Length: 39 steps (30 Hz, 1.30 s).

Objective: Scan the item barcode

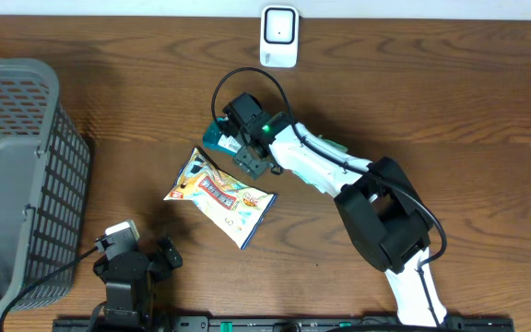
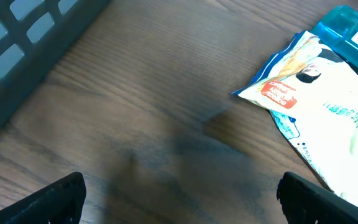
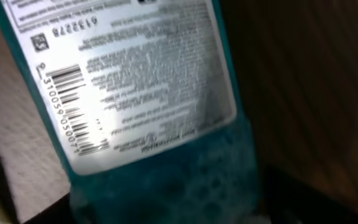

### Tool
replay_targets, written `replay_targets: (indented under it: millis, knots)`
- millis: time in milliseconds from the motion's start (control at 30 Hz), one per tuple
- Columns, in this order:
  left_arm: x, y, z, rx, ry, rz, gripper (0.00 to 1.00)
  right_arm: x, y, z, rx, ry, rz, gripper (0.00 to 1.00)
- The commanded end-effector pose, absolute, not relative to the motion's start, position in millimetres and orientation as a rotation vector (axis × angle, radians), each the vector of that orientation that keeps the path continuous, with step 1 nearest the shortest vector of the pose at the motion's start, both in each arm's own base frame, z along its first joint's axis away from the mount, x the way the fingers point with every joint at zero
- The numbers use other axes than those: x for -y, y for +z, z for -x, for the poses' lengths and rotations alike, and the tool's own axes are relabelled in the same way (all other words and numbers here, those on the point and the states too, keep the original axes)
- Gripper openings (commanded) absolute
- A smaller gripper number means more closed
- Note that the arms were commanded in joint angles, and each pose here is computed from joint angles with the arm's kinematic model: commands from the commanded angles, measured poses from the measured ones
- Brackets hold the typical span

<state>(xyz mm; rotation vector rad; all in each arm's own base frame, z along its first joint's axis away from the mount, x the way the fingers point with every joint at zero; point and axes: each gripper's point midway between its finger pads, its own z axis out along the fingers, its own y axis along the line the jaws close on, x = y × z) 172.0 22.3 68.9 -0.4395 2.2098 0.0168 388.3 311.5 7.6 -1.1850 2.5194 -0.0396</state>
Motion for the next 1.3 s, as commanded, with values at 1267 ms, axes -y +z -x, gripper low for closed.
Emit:
replay_targets:
  millis: [1267]
  knots:
    - [-25, 57, -161, -2.279, 0.061, 0.42, 0.98, -346, 53, -327, -2.828, 0.699, 1.112, 0.81]
